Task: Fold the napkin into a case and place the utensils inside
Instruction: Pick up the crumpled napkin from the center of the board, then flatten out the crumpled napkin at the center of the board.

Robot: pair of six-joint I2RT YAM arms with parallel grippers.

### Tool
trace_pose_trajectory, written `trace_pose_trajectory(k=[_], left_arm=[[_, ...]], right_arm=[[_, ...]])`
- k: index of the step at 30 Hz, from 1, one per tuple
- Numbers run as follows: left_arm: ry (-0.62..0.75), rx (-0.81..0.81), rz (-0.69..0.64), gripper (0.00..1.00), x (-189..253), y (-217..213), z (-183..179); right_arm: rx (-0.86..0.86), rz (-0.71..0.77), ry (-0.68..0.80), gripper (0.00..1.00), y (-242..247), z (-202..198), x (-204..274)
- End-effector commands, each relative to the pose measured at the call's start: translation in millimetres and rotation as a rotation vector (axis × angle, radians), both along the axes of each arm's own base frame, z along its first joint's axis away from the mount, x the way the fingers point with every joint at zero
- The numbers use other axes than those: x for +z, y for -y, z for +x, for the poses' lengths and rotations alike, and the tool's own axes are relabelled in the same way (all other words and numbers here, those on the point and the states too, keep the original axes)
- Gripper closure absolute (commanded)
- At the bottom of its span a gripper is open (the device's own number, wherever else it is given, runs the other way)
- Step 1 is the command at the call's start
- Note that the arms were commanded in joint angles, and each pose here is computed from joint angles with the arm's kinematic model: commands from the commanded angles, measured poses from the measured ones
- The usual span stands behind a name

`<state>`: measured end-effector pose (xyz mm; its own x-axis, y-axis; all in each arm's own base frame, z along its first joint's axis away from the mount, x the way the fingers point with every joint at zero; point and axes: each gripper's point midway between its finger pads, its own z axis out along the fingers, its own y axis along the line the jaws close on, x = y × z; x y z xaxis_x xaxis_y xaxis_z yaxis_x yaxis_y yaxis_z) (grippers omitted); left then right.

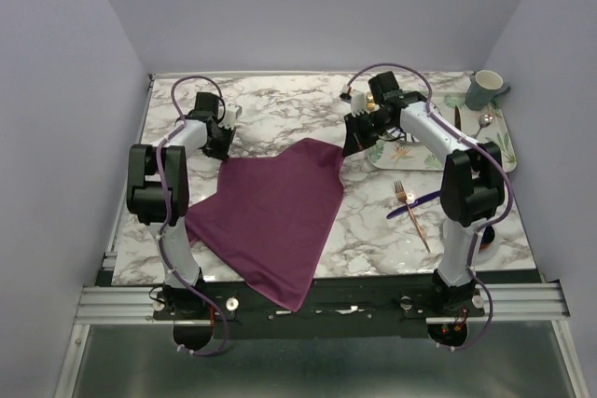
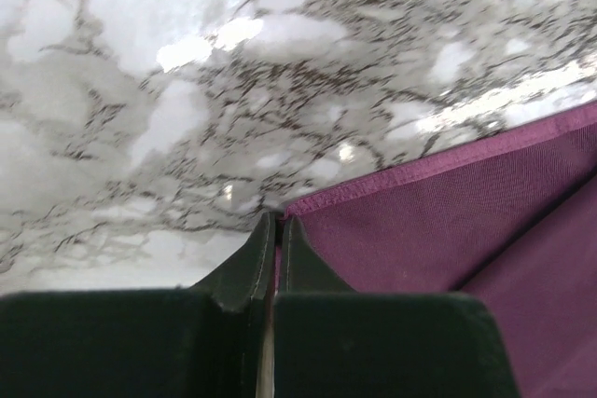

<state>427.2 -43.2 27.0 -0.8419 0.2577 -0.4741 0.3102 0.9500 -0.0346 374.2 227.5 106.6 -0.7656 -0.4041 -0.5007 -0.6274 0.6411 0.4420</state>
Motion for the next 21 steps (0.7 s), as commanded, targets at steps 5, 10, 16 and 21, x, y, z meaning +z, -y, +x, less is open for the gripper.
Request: trace_pose_trajectory(k=[5,10,16,21], left_arm=[[0.295,0.126,-0.041,1.00,135.0,-49.9,35.8],[0.485,0.128,-0.079,1.00,224.0,-56.0,45.5],[0.708,0.121,-0.090,1.00,311.0,-55.7,15.9],[0.876,0.143,-0.088,1.00,362.8,-55.8,-24.1]], right_arm=[[0.031,-0.131,0.315,0.99,15.3,54.0,64.8],[0.019,-0.165,0.487,0.99,19.6,81.1,117.4],[-0.034,-0.142,0.686,0.99,24.5,91.1,196.8],[-0.039,-0.103,0.827,0.99,35.2,59.6,251.7]])
